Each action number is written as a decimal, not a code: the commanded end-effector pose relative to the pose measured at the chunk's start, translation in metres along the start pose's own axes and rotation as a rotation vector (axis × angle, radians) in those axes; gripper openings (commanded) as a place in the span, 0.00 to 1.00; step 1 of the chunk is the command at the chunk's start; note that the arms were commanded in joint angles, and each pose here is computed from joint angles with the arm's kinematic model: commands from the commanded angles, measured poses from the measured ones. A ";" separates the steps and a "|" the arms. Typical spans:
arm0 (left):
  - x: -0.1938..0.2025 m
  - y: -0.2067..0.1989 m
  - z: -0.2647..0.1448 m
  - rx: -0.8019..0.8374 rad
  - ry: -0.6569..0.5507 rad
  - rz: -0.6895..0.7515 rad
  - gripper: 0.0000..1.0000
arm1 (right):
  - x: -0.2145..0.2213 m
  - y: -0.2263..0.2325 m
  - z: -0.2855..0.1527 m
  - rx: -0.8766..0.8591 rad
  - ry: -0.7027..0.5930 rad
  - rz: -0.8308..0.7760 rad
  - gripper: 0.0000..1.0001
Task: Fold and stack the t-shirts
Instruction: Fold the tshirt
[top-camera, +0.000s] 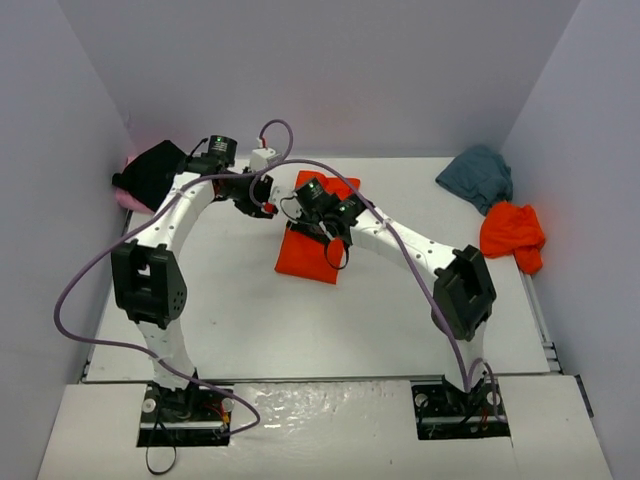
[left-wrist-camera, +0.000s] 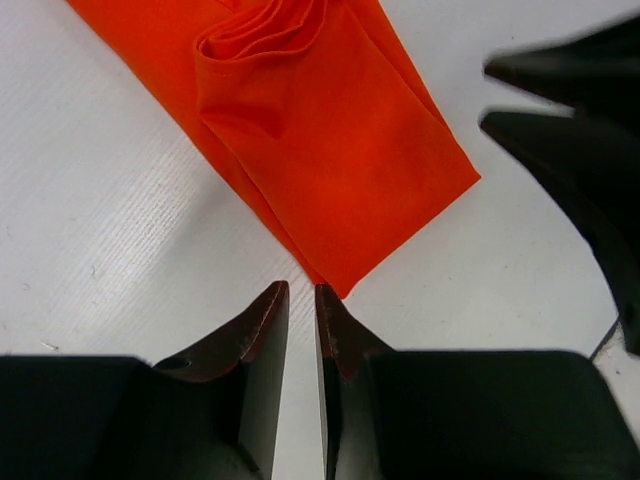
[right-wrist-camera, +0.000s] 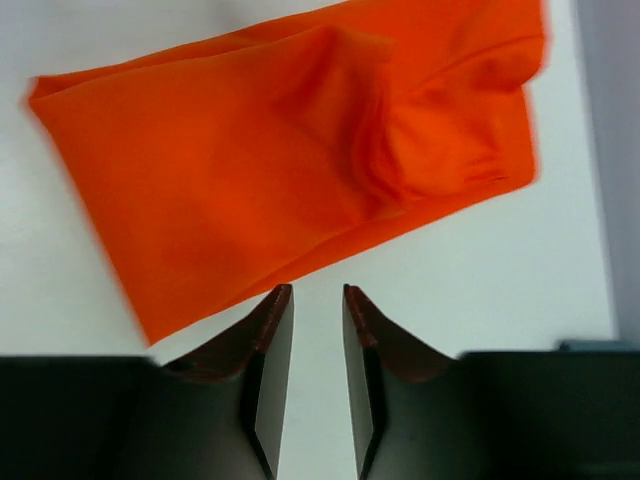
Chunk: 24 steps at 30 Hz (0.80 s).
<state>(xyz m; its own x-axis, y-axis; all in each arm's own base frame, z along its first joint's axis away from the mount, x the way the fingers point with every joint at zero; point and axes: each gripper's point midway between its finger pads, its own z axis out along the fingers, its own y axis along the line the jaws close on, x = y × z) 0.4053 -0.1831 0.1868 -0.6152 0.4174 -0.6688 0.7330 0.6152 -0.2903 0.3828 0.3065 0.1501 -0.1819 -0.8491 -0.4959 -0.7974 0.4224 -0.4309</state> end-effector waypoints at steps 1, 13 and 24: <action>-0.032 0.028 -0.013 -0.039 -0.086 -0.115 0.16 | 0.005 0.055 -0.013 -0.246 -0.038 0.032 0.42; -0.040 0.084 -0.048 -0.199 -0.199 -0.240 0.26 | 0.020 0.106 0.011 -0.375 0.030 0.000 0.51; -0.025 0.120 -0.081 -0.452 -0.257 -0.251 0.29 | 0.030 0.136 0.037 -0.413 0.100 -0.034 0.54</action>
<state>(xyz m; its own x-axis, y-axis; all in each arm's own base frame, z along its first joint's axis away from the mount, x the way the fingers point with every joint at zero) 0.4700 -0.0842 0.1614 -0.7656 0.1104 -0.6338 0.3735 0.8784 -0.2982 0.2891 0.3402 0.0505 -0.1919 -0.8974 -0.3973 -0.9636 0.2491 -0.0972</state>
